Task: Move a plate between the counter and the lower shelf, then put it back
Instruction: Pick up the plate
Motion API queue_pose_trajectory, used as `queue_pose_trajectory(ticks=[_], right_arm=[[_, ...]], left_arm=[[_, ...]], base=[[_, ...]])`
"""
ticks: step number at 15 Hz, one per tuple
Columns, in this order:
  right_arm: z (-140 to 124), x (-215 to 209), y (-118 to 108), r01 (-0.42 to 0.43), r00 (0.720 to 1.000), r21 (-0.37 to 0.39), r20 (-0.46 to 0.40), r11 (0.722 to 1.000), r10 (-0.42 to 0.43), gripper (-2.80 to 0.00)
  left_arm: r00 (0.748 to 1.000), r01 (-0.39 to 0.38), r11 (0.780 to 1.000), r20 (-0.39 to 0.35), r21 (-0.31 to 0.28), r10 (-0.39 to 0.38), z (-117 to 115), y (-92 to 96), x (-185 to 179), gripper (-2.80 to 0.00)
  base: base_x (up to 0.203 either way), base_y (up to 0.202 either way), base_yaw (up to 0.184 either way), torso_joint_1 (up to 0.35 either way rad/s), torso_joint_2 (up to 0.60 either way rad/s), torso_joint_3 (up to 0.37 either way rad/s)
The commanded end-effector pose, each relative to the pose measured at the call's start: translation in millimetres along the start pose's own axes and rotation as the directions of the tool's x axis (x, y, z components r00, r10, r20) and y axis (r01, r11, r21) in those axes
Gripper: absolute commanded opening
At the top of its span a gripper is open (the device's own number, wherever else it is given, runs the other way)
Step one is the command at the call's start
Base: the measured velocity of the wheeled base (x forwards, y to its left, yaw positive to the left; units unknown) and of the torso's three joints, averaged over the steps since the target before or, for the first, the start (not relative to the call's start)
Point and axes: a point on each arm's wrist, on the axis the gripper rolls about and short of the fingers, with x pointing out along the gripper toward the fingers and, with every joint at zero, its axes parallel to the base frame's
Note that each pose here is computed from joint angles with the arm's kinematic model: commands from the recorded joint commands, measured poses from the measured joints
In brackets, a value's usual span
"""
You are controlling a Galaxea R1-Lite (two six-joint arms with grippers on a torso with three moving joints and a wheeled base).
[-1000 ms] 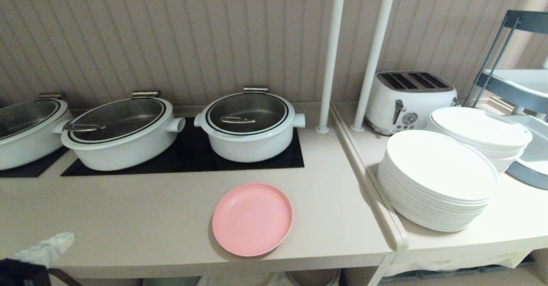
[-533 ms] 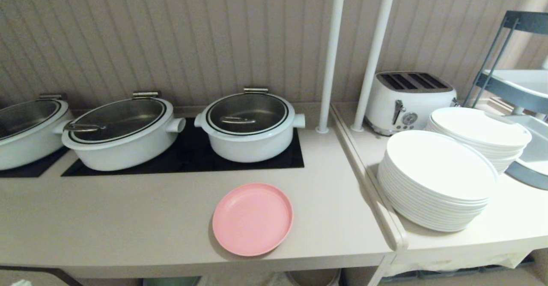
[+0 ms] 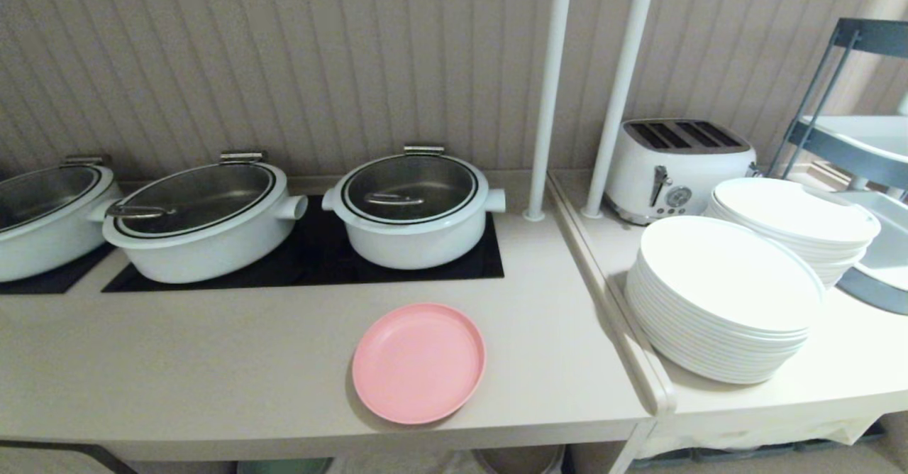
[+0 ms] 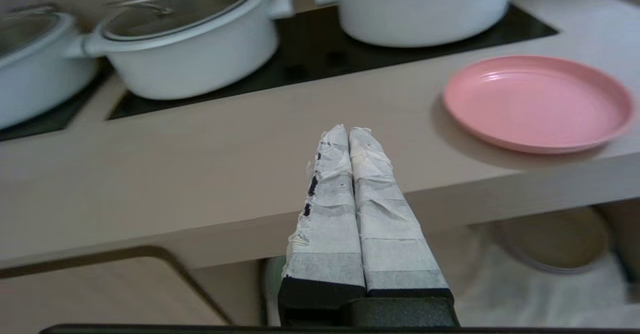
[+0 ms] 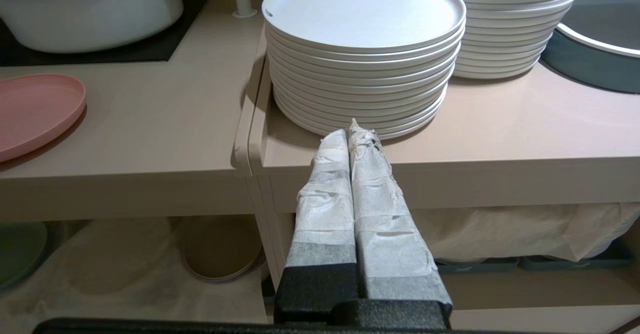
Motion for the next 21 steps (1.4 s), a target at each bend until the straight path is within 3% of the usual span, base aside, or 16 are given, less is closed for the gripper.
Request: queue_pose_trajectory(ticks=[1, 2, 21], right_arm=[[0.1, 0.1, 0.0, 0.0, 1.0, 0.0, -0.001, 1.0, 0.0, -2.8], [0.1, 0.1, 0.0, 0.0, 1.0, 0.0, -0.001, 1.0, 0.0, -2.8], [0.1, 0.1, 0.0, 0.0, 1.0, 0.0, -0.001, 1.0, 0.0, -2.8]], left_arm=[[1.0, -0.005, 0.997, -0.005, -0.076, 0.005, -1.8, -0.2, -0.8, -2.8], [1.0, -0.025, 0.992, -0.014, -0.122, 0.023, -2.6, 0.1, -0.9, -2.8], [0.999, -0.029, 0.992, -0.017, -0.125, 0.027, -2.8, 0.2, -0.9, -2.8]], base=[[0.0, 0.0, 0.0, 0.0, 0.0, 0.0], [0.0, 0.0, 0.0, 0.0, 0.0, 0.0], [0.0, 0.0, 0.0, 0.0, 0.0, 0.0]])
